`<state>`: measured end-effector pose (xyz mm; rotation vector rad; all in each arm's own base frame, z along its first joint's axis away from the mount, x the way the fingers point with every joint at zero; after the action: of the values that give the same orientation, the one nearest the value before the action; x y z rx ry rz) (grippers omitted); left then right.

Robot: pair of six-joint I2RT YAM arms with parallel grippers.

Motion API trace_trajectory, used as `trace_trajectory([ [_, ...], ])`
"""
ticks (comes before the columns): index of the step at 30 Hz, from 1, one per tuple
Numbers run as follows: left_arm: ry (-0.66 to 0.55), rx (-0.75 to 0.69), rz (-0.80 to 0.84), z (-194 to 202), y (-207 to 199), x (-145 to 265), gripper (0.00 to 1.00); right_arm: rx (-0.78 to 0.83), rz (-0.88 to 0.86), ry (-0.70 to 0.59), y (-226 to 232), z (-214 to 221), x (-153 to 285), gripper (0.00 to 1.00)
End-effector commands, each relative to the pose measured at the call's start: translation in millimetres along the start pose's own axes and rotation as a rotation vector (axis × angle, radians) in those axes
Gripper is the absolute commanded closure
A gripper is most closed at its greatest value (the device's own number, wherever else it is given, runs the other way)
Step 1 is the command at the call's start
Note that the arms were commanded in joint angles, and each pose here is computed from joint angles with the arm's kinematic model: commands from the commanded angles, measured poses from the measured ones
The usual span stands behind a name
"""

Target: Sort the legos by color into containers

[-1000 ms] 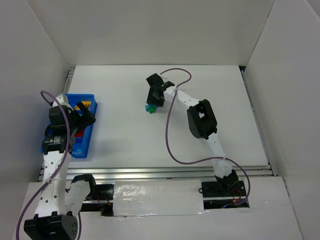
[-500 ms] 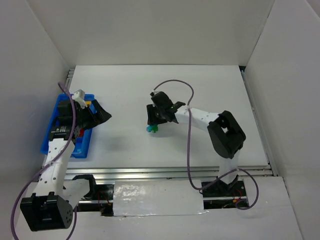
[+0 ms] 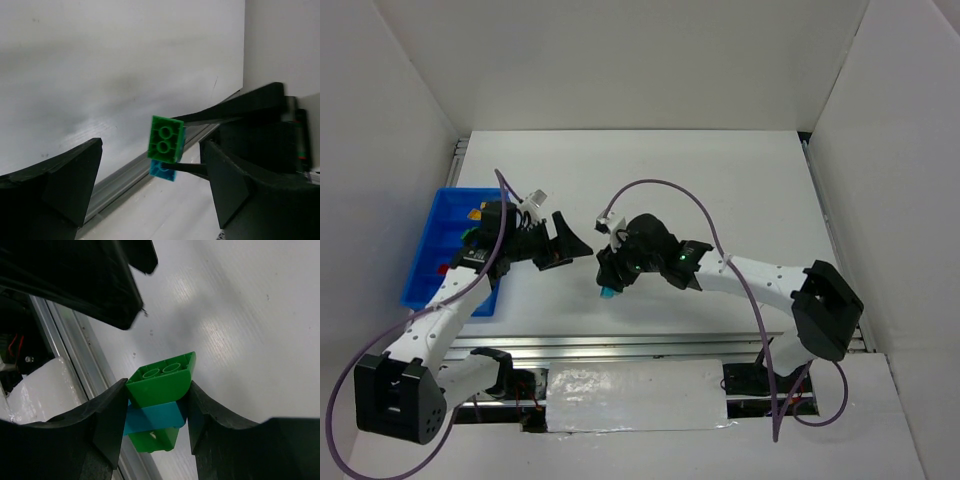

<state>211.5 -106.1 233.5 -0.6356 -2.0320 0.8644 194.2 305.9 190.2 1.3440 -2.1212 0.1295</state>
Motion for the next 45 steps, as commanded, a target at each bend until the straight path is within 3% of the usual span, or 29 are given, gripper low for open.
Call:
trace_trajectory([
  [1,0.041,0.043,0.042,11,3,-4,0.05,0.094,-0.059,-0.177,13,-28,19,0.96],
  [12,0.131,0.078,0.226,38,-7,-9,0.06,0.128,-0.104,-0.215,18,-35,24,0.93],
  [26,0.054,0.001,0.168,22,-18,-1,0.06,0.087,-0.104,-0.129,16,-32,11,0.94],
  [31,-0.011,-0.029,0.116,14,-25,7,0.06,0.072,-0.084,-0.152,15,-34,14,0.94],
  [45,0.065,-0.018,0.267,28,-21,0,0.08,0.083,-0.153,-0.294,26,-50,28,0.94],
])
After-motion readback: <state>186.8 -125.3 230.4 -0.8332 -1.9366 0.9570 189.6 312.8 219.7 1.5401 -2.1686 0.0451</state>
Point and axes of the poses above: each gripper's point midway between its finger pads, its own x axis back along the fingers, its own y axis along the line the jaws close on, z = x × y, the point moved 9 cm from there along x, back along the fingers, and after that the axes turned 1 degree about x, right-handed, at the moved point
